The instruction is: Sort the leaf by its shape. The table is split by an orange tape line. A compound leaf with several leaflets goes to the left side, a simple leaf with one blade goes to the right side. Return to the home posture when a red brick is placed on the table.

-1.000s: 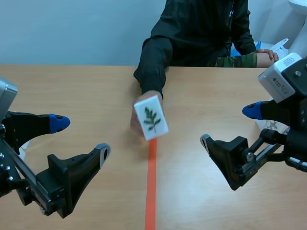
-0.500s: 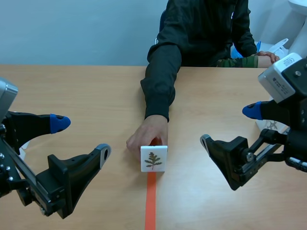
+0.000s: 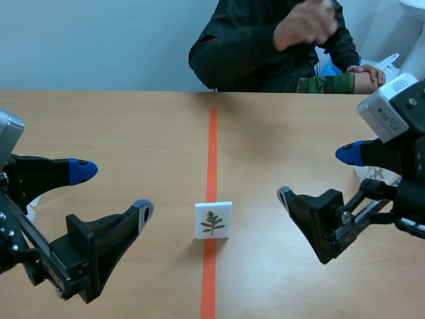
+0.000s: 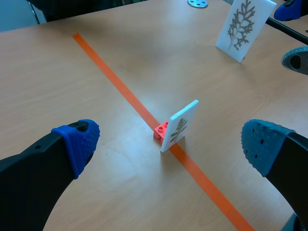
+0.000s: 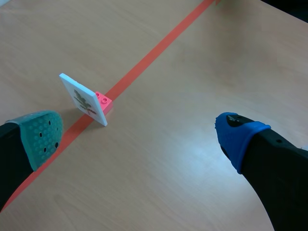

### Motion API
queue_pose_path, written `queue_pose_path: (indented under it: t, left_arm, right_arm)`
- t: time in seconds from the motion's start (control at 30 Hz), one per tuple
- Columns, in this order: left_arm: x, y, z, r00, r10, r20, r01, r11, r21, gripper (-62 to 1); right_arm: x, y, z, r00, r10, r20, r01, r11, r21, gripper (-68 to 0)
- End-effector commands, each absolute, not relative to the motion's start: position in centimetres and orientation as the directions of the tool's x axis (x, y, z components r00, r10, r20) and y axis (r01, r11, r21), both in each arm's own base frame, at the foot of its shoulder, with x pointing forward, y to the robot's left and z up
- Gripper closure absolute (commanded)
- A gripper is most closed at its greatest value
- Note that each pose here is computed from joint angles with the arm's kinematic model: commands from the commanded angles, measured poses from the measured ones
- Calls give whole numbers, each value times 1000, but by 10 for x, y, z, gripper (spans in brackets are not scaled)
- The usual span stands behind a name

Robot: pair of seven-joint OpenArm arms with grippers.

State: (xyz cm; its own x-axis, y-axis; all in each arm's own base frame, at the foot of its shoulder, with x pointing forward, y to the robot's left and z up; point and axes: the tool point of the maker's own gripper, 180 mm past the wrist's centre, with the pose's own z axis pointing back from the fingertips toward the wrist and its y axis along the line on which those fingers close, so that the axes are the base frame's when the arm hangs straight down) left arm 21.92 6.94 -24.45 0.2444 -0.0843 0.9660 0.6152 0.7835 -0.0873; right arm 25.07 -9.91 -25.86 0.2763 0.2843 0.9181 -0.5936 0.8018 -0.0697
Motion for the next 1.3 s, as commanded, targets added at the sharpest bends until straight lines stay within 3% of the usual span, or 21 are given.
queue_pose_path:
  t: [0.0, 0.5, 1.27]
  left_arm:
    - [222, 69, -236, 221, -64, 973, 615, 783, -88, -623]
    - [222, 69, -236, 220, -64, 973, 615, 783, -88, -623]
    - [222, 69, -237, 219, -71, 973, 616, 783, -82, -623]
  right_arm:
    - [251, -95, -255, 261, 268, 927, -602, 796, -60, -679]
    - [268, -61, -293, 282, 255, 925, -704, 710, 19, -679]
    - [275, 18, -357, 100, 344, 934, -874, 479, -83, -679]
